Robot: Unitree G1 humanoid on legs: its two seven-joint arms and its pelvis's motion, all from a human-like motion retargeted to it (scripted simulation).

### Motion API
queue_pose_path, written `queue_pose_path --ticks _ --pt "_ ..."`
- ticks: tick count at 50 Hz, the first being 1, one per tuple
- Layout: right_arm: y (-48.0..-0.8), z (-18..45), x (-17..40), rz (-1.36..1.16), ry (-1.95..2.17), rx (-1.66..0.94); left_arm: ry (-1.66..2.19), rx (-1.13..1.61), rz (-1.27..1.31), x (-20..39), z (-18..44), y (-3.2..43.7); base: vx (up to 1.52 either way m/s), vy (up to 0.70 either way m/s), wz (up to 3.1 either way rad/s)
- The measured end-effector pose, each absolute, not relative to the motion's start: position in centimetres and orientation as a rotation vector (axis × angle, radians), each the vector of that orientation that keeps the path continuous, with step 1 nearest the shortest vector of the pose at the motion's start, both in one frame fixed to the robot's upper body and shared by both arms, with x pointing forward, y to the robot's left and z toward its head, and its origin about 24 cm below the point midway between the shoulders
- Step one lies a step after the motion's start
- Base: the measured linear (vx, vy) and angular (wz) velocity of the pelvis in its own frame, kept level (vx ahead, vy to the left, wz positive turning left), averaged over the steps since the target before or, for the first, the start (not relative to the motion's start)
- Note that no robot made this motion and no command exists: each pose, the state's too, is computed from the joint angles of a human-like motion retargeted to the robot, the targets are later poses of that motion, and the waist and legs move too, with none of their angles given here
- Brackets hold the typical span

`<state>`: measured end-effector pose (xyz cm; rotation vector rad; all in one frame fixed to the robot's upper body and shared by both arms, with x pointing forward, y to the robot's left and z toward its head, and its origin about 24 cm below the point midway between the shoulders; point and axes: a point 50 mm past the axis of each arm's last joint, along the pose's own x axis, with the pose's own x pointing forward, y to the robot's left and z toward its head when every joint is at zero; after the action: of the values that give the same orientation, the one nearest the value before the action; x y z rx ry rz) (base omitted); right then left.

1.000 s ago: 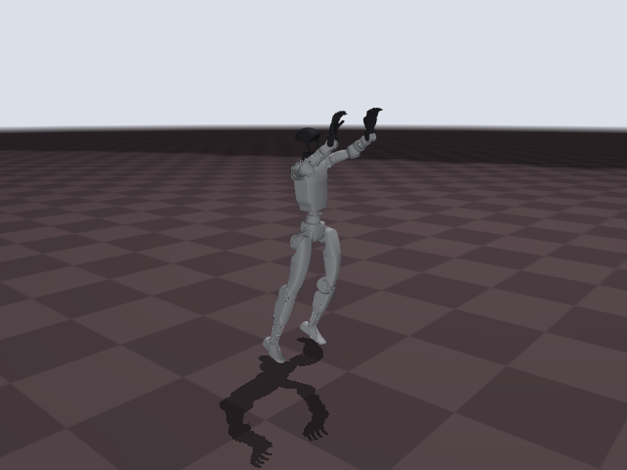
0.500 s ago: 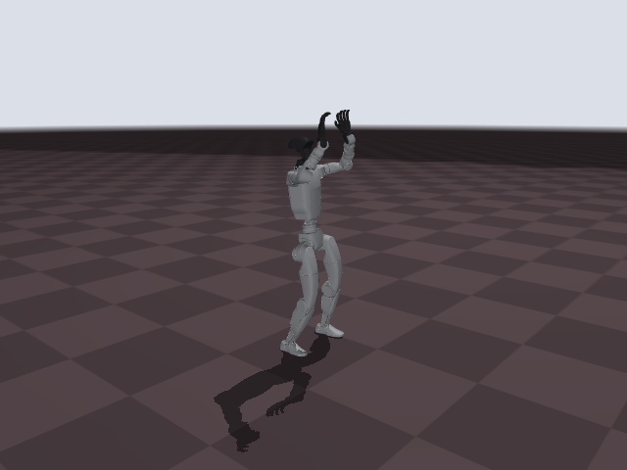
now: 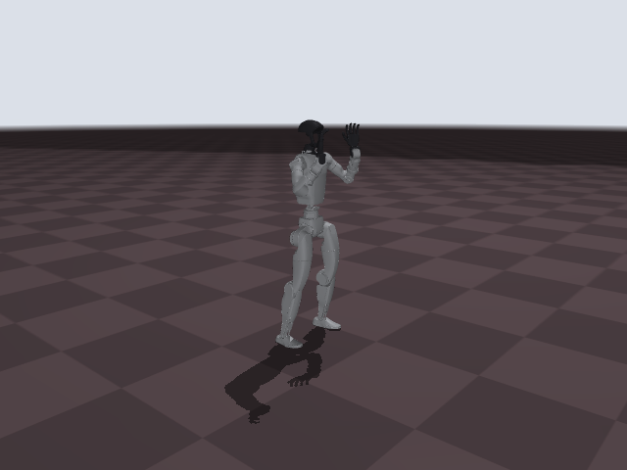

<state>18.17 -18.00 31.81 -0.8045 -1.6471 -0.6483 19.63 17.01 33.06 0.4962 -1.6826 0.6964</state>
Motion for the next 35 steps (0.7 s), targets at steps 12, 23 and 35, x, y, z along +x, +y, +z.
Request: queue_pose_path --ticks 12,23,35 --pt "-18.9 30.5 17.2 -0.727 -1.632 -0.796 -1.660 0.486 0.706 19.7 31.8 16.9 0.01 0.01 -0.03" --pt "-19.3 28.8 17.3 -0.736 -1.563 -0.794 -1.610 0.475 0.702 20.1 30.4 16.9 0.02 0.00 -0.01" --pt "-19.4 28.1 17.8 -0.737 -1.513 -0.770 -1.555 0.502 0.695 20.4 29.2 17.3 0.03 -0.01 -0.04"
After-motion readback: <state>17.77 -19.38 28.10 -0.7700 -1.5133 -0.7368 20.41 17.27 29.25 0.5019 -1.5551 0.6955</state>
